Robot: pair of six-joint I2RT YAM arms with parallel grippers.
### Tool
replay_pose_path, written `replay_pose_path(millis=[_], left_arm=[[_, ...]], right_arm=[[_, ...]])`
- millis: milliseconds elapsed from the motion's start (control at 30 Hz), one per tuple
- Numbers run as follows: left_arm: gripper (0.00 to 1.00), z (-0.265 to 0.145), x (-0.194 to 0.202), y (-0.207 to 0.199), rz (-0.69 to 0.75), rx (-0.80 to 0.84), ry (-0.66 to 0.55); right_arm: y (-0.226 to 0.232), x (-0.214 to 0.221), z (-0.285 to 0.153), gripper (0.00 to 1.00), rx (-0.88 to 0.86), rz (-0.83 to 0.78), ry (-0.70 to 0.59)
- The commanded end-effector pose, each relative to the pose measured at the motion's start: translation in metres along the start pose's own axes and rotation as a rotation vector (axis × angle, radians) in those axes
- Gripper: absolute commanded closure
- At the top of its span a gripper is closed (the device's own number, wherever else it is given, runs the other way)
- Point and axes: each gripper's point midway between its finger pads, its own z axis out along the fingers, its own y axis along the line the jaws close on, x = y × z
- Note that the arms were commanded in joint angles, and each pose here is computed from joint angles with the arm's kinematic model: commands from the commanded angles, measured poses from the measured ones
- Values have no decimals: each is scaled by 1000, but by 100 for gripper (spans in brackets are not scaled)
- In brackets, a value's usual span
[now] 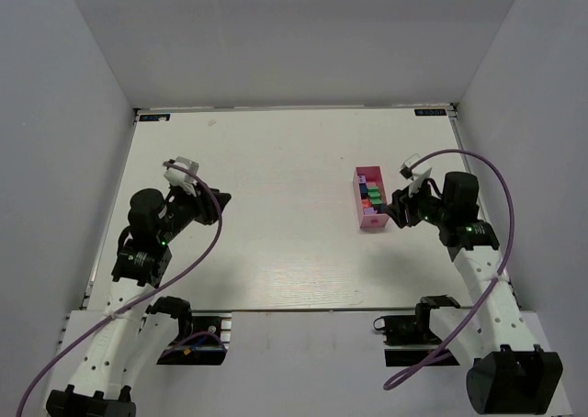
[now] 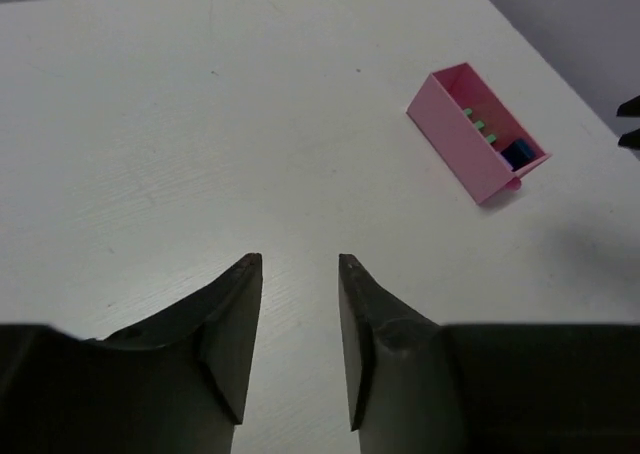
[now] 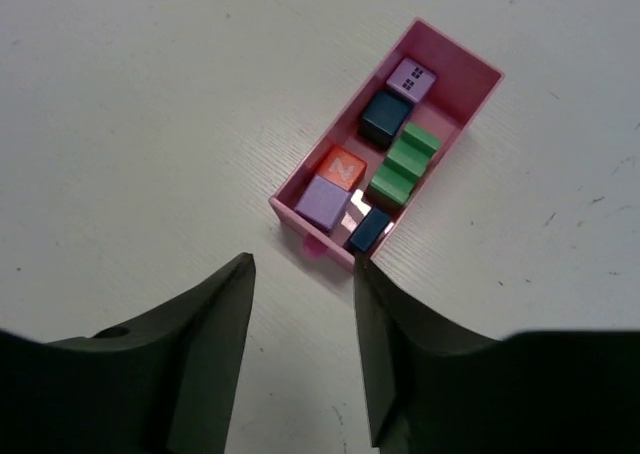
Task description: Build the wood block tower
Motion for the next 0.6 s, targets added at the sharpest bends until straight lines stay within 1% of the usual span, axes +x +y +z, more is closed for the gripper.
replay_pose_path(millis=[0, 33, 67, 133, 167, 200, 233, 267, 300, 333, 400, 567], left_arm=[[49, 3, 5, -1, -16, 12, 33], [37, 5, 7, 0, -21, 10, 44], [30, 5, 9, 0, -25, 8, 53], [20, 6, 11, 1, -37, 7, 61], [18, 7, 15, 2, -44, 4, 78], [17, 7, 15, 2, -44, 4, 78], [16, 7, 11, 1, -41, 5, 70], [15, 7, 11, 1, -41, 5, 70], [15, 6, 13, 1, -44, 4, 78], [15, 6, 13, 1, -44, 4, 78], [13, 6, 13, 1, -44, 4, 78], [13, 6, 13, 1, -44, 4, 78]], right_arm=[[-21, -22, -1, 47, 73, -14, -11], [-26, -17, 3, 44, 93, 7, 9], [-33, -21, 6, 43, 117, -2, 0], [-45, -19, 10, 41, 158, 25, 24], [-52, -16, 15, 38, 179, 38, 43], [-54, -10, 21, 38, 173, 59, 69], [-57, -18, 22, 38, 173, 66, 58], [-59, -18, 25, 38, 176, 72, 67], [-62, -8, 35, 38, 166, 104, 106], [-66, -15, 37, 38, 169, 99, 98], [-73, -10, 48, 38, 175, 113, 132], [-85, -16, 65, 38, 181, 117, 159]])
